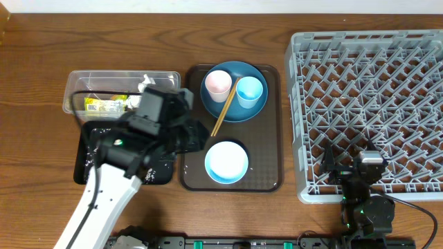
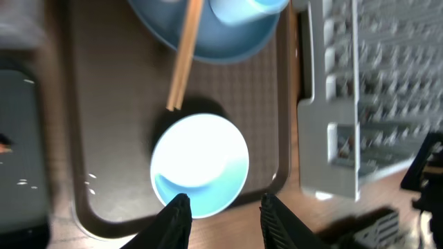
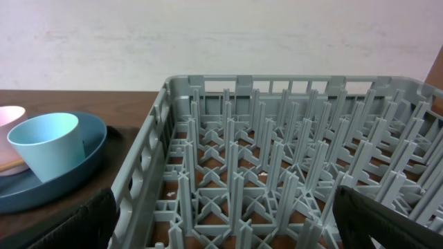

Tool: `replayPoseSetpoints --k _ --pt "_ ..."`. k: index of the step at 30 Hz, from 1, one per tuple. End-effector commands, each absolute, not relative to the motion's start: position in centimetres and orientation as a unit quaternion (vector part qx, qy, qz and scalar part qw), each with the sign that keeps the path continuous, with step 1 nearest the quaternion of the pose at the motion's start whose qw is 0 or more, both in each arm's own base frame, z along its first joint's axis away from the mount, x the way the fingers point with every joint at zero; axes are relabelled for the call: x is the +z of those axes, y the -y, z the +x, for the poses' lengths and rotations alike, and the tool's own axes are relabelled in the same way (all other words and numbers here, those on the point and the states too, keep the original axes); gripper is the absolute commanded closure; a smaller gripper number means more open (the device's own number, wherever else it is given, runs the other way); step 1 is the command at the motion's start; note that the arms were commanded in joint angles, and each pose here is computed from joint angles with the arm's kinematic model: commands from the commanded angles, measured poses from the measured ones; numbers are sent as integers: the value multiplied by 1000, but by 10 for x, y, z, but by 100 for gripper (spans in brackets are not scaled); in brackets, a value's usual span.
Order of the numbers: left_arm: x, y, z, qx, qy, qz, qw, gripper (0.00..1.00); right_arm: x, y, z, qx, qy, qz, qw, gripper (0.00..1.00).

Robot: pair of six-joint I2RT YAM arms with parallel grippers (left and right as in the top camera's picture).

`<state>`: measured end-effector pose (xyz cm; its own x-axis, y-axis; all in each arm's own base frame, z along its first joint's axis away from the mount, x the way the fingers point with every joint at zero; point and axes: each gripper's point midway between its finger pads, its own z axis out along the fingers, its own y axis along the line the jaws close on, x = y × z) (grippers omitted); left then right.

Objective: Sort waste into correct bins and load items into the dishwasher rack
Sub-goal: 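Move the left gripper back over the white bowl on the brown tray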

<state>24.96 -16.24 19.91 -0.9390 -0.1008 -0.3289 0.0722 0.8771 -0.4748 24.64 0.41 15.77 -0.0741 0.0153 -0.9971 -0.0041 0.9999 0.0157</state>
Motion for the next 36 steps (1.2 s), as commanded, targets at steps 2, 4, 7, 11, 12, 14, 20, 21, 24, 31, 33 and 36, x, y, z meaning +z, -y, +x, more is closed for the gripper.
replayPoseSetpoints --k 2,4,7,11,12,14,20,21,24,31,33,36 --pt "186 180 248 -220 -962 29 159 65 156 -6 246 10 -735 3 679 1" --pt "176 189 246 -210 -966 42 148 65 156 -6 246 10 -735 3 679 1" --pt "162 194 248 -177 -972 53 146 65 156 -6 246 10 -735 3 679 1" --pt "149 196 252 -151 -976 61 143 65 156 -6 246 10 -735 3 679 1" --pt "148 196 253 -148 -977 61 144 65 156 -6 246 10 -735 3 679 1" --pt "147 191 258 -132 -977 56 156 65 156 -6 246 10 -735 3 679 1" --pt "154 197 277 -138 -968 53 201 65 156 -6 246 10 -735 3 679 1" --pt "154 196 282 -134 -967 50 212 65 156 -6 246 10 -735 3 679 1" --pt "154 180 297 -86 -964 34 248 65 156 -6 246 10 -735 3 679 1" --pt "135 168 311 -28 -967 23 254 65 156 -6 246 10 -735 3 679 1" --pt "124 171 316 -23 -969 25 246 65 156 -6 246 10 -735 3 679 1" --pt "106 173 322 -8 -971 25 236 66 156 -6 246 10 -735 3 679 1"
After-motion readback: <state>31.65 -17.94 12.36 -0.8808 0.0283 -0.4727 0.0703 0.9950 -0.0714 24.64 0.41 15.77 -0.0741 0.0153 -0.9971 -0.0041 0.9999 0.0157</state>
